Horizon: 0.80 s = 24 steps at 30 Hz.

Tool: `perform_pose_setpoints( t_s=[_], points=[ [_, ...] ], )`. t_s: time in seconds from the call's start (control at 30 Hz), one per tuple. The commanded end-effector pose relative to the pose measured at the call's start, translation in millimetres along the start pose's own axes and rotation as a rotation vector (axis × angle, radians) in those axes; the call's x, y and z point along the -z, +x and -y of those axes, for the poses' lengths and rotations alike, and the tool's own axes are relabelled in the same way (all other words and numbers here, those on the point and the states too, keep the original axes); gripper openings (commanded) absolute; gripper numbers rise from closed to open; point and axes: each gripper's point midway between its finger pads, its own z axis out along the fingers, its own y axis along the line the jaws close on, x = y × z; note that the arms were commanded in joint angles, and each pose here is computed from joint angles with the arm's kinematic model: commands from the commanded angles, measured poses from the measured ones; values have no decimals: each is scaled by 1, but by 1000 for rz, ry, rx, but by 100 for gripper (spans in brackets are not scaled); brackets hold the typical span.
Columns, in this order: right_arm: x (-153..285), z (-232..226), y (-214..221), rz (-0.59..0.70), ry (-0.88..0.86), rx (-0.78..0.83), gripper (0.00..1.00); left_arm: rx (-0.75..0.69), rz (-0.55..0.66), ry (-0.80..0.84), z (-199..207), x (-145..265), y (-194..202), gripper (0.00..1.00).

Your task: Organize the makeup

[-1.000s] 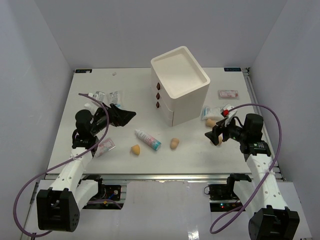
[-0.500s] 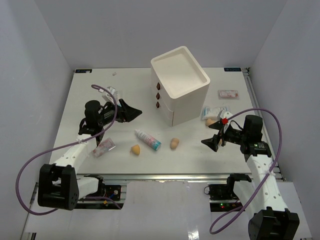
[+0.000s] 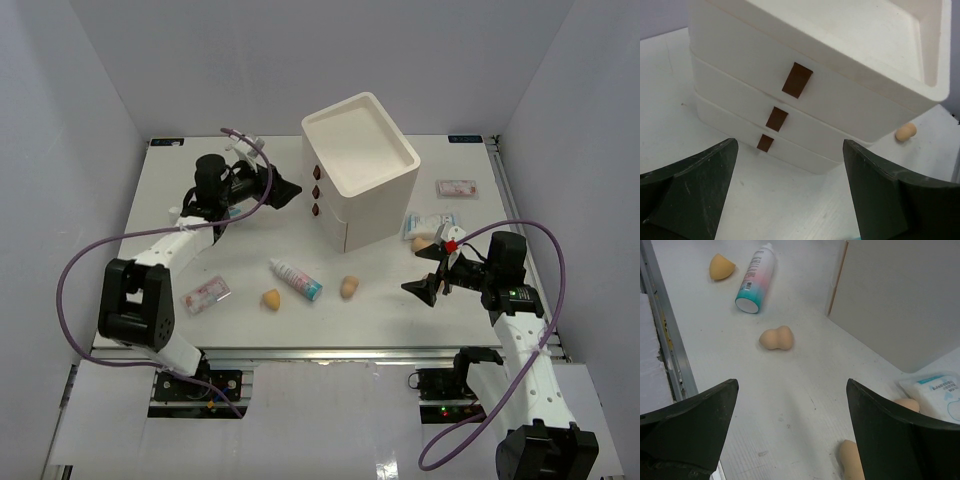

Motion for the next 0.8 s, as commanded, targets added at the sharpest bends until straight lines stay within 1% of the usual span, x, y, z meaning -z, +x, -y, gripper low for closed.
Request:
perform_pose_setpoints(
  t_s=[0.0, 0.13, 0.2, 0.33, 0.4, 0.5, 0.67, 0.73, 0.77],
  points=[
    [2, -2, -20, 39, -16, 67, 95, -195, 15, 114, 6, -37, -15, 94],
    [2, -1, -19, 37, -16, 66, 95, -240, 9, 151, 6, -59, -16, 89],
    [2, -2, -19, 37, -16, 66, 95, -247, 3, 174, 6, -66, -15, 81],
    [1, -2, -19, 36, -19, 68, 95, -260, -2, 220, 13, -77, -14, 73],
    [1, -2, -19, 34, -19, 67, 95, -262, -6, 236, 16, -83, -13, 70],
    [1, -1, -19, 30, -17, 68, 95, -263, -5, 231, 15, -91, -14, 62],
    [0, 0, -18, 24, -11, 71, 95, -245, -12, 245, 14, -98, -13, 40],
    [0, 1, -17, 21, -7, 72, 95, -237, -13, 259, 17, -97, -14, 27],
    [0, 1, -17, 20, -6, 72, 95, -235, -14, 264, 18, -97, -14, 18]
  ],
)
